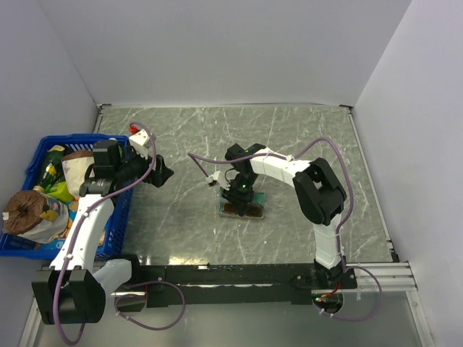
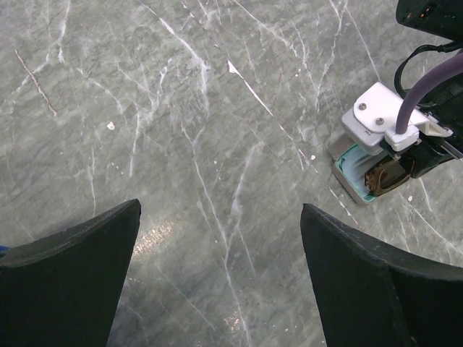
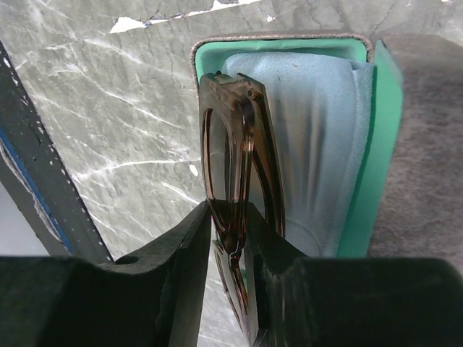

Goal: Organize the sunglasses

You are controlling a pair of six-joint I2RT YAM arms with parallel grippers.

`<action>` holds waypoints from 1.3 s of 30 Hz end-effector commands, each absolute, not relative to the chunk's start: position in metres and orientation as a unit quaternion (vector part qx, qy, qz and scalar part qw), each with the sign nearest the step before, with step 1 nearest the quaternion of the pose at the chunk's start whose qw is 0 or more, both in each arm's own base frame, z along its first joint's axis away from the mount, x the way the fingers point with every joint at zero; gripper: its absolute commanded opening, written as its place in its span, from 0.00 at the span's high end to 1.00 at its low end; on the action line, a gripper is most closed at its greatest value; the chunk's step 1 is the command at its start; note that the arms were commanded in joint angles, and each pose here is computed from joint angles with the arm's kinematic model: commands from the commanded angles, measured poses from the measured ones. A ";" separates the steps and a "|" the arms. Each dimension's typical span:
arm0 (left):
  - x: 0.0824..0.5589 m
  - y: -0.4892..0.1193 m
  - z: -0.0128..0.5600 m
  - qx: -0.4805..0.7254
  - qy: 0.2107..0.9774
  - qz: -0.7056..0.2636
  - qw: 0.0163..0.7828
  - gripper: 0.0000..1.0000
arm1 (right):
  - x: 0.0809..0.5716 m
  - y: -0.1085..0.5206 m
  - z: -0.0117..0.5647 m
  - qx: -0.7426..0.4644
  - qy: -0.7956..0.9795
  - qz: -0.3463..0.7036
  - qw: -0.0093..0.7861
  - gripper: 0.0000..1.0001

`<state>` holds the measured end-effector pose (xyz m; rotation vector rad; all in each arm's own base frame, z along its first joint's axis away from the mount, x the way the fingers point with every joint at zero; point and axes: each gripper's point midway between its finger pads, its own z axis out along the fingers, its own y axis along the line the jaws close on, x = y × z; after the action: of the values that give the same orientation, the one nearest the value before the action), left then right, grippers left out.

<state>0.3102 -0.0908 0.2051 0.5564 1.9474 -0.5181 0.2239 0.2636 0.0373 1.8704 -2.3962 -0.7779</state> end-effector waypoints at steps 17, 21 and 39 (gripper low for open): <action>0.312 -0.093 0.212 0.241 0.793 -0.218 0.516 0.04 | 0.242 0.263 0.063 0.598 -0.770 -0.212 -0.065 0.63; 0.312 -0.093 0.212 0.241 0.793 -0.218 0.515 0.04 | 0.245 0.261 0.064 0.599 -0.771 -0.203 -0.071 0.62; 0.311 -0.094 0.211 0.242 0.793 -0.222 0.513 0.04 | 0.253 0.259 0.074 0.608 -0.770 -0.161 -0.104 0.60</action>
<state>0.3102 -0.0909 0.2052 0.5575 1.9468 -0.5184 0.2474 0.2566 0.0561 1.9955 -2.5395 -0.5849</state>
